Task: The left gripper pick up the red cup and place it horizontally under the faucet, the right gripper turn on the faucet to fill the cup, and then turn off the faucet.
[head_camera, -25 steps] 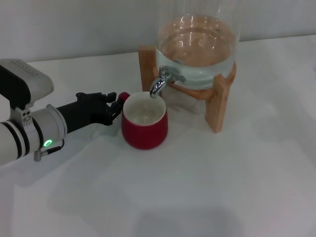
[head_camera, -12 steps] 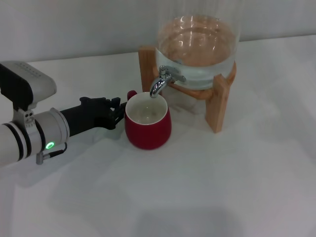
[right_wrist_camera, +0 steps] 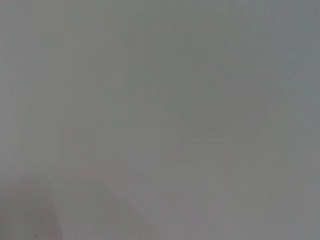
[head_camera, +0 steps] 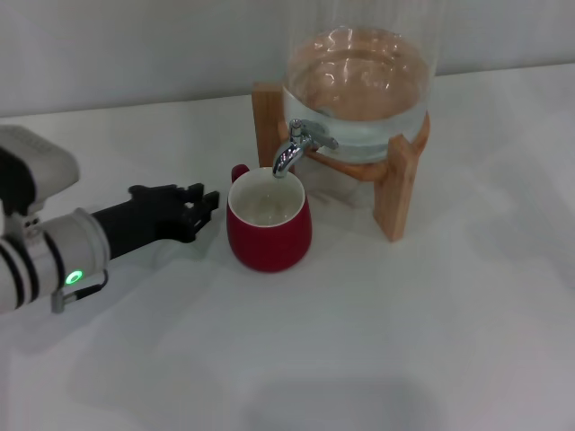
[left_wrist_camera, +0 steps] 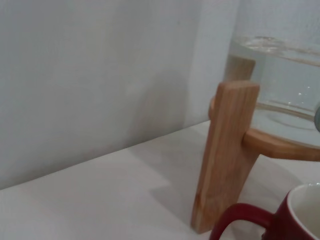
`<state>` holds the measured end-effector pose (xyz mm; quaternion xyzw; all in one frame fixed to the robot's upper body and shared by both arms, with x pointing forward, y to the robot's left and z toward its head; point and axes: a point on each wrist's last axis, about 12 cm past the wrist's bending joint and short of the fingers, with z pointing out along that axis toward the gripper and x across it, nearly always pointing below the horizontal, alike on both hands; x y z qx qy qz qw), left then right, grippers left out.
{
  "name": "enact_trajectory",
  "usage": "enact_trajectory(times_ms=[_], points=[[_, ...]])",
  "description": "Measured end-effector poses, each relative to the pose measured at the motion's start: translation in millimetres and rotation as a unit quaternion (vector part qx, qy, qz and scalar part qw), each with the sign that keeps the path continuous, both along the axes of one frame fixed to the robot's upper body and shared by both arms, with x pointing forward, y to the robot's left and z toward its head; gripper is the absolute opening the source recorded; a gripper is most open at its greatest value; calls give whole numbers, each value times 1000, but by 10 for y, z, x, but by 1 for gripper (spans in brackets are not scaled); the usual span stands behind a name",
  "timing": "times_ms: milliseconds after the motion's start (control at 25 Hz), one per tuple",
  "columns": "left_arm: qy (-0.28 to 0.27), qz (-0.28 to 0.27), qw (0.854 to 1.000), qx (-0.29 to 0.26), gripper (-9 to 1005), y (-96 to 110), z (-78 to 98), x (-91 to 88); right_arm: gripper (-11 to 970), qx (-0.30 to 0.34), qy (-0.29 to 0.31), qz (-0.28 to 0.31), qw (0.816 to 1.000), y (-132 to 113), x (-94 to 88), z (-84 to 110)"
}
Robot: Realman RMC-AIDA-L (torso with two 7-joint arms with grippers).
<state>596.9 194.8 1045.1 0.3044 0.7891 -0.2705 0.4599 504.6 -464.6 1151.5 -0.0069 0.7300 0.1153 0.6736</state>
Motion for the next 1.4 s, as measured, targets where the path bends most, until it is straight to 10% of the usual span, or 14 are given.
enact_trajectory(times_ms=[640, 1400], points=[[-45, 111, 988, -95, 270, 633, 143, -314, 720, -2, 3, -4, 1000, -27, -49, -10], [-30, 157, 971, -180, 878, 887, 341, -410, 721, -10, -9, 42, 999, 1, -323, 71]])
